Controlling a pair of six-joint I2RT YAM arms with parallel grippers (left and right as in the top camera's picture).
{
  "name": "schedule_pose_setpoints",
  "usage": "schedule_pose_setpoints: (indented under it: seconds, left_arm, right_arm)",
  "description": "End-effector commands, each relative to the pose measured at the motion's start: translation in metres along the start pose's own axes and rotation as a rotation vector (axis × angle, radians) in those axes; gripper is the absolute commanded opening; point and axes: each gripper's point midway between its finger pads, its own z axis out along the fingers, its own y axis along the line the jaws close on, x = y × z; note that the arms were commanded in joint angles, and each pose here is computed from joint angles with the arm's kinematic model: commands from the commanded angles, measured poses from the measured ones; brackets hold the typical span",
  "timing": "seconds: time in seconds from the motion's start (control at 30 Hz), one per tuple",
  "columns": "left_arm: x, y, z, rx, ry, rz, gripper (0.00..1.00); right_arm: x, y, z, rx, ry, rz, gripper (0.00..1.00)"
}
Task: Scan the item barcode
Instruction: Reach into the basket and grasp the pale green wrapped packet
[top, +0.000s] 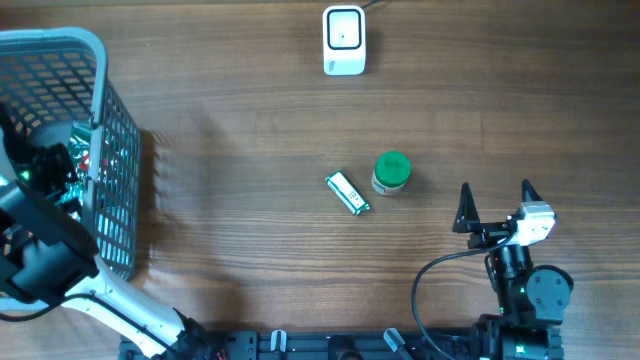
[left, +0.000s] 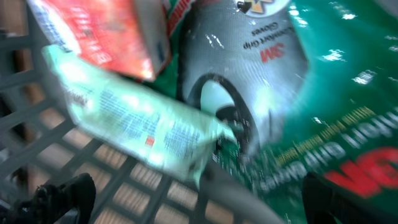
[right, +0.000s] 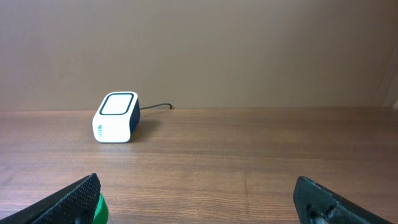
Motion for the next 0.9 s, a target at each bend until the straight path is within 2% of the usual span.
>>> schedule_pose_setpoints:
  seconds: [0.0, 0.07, 0.1, 0.13, 0.17, 0.23, 0.27, 0.43, 0.5, 0.63, 0.77, 0.87]
  left_arm:
    - [0.005, 0.010, 0.037, -0.070, 0.022, 0.017, 1.00]
    - [0.006, 0.015, 0.058, -0.090, 0.027, 0.017, 1.00]
    - [0.007, 0.019, 0.069, -0.105, 0.030, 0.017, 0.95]
    - [0.008, 0.022, 0.075, -0.114, 0.032, 0.017, 0.82]
    - [0.008, 0.025, 0.081, -0.125, 0.034, 0.017, 0.64]
    - [0.010, 0.034, 0.092, -0.152, 0.041, 0.018, 0.20]
    - [0.010, 0.035, 0.092, -0.156, 0.043, 0.024, 0.06]
    - [0.014, 0.037, 0.070, -0.142, 0.066, 0.022, 0.04]
    - [0.016, 0.033, 0.046, -0.114, 0.077, 0.022, 0.04]
    - [0.015, 0.026, -0.037, 0.018, 0.046, 0.025, 0.04]
    - [0.016, 0.015, -0.156, 0.419, -0.064, 0.178, 0.04]
    - [0.026, 0.042, -0.224, 0.645, -0.147, 0.229, 0.04]
  right_arm:
    - [-0.002, -0.002, 0.000, 0.014, -0.008, -0.010, 1.00]
    - [-0.002, -0.002, 0.000, 0.013, -0.008, -0.010, 1.00]
    - [-0.002, -0.002, 0.000, 0.013, -0.008, -0.009, 1.00]
    - [-0.002, -0.002, 0.000, 0.013, -0.008, -0.010, 1.00]
    - [-0.002, -0.002, 0.000, 0.013, -0.008, -0.009, 1.00]
    - [-0.002, -0.002, 0.000, 0.013, -0.008, -0.010, 1.00]
    - [-0.002, -0.002, 0.000, 0.013, -0.008, -0.009, 1.00]
    - [-0.002, -0.002, 0.000, 0.013, -0.008, -0.010, 1.00]
    - [-0.002, -0.002, 0.000, 0.013, -0.008, -0.010, 1.00]
    - [-0.002, -0.002, 0.000, 0.013, -0.008, -0.009, 1.00]
    - [-0.002, -0.002, 0.000, 0.013, -0.008, -0.010, 1.00]
    - [-0.002, -0.002, 0.000, 0.013, -0.008, -0.010, 1.00]
